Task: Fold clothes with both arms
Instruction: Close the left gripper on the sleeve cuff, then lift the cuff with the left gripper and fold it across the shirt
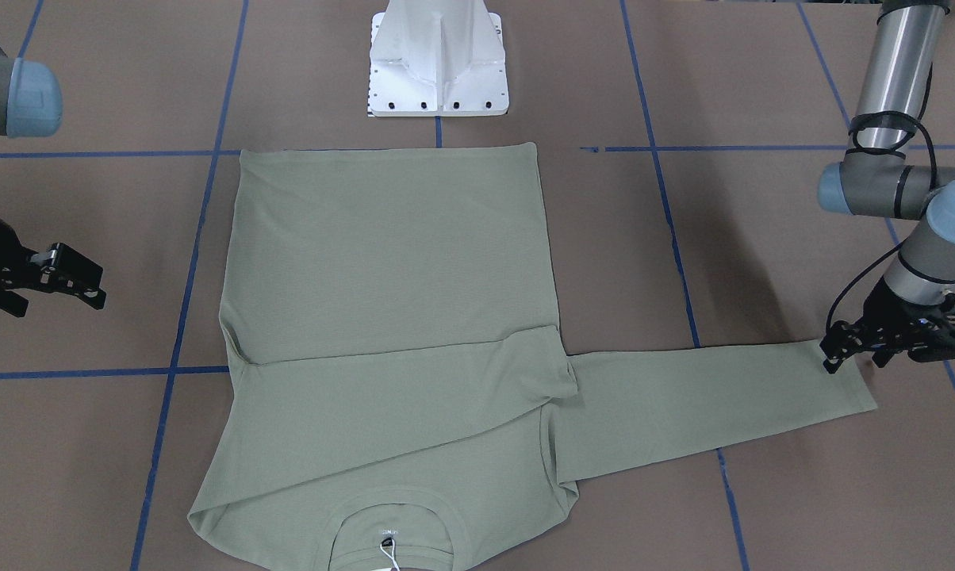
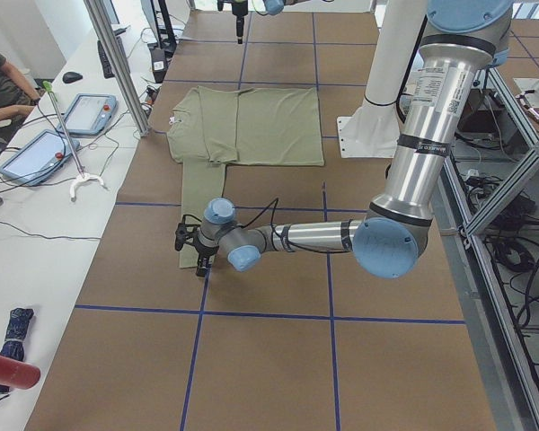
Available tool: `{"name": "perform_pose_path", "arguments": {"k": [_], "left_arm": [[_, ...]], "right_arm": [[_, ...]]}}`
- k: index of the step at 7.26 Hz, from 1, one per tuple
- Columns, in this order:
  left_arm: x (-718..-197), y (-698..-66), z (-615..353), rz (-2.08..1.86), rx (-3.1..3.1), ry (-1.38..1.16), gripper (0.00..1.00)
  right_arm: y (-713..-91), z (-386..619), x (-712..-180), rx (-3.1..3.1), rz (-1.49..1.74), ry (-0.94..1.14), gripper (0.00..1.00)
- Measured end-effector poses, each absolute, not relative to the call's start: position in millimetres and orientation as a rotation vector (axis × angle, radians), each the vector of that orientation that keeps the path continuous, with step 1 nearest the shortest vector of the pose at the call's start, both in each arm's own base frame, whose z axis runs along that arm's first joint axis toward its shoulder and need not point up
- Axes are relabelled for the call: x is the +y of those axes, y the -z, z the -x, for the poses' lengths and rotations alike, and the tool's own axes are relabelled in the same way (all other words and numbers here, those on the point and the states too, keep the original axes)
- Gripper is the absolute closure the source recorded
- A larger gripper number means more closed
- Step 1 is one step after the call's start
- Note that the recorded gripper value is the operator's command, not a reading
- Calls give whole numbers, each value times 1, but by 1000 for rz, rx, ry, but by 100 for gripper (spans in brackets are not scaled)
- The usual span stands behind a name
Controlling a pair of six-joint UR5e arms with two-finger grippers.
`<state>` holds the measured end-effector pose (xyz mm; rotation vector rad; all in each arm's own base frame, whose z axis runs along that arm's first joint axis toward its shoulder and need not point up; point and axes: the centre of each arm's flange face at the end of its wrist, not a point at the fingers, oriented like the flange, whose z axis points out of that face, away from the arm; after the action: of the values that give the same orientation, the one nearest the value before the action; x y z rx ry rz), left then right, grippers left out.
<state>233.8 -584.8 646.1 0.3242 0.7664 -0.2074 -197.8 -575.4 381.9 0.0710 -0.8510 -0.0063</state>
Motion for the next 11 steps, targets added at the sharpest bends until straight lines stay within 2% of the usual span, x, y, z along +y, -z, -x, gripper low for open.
{"name": "perform_pose_path", "arguments": {"k": [1, 3, 8, 11], "left_arm": [[-585, -646, -234, -325, 767, 208, 29], [-585, -645, -233, -324, 771, 216, 52], [-585, -641, -233, -313, 785, 263, 100], [-587, -627, -233, -327, 800, 262, 100]], "right_arm": [[-382, 198, -575, -851, -71, 6, 0], [-382, 198, -575, -852, -72, 7, 0], [-383, 198, -575, -850, -70, 6, 0], [-384, 196, -575, -851, -69, 3, 0]]}}
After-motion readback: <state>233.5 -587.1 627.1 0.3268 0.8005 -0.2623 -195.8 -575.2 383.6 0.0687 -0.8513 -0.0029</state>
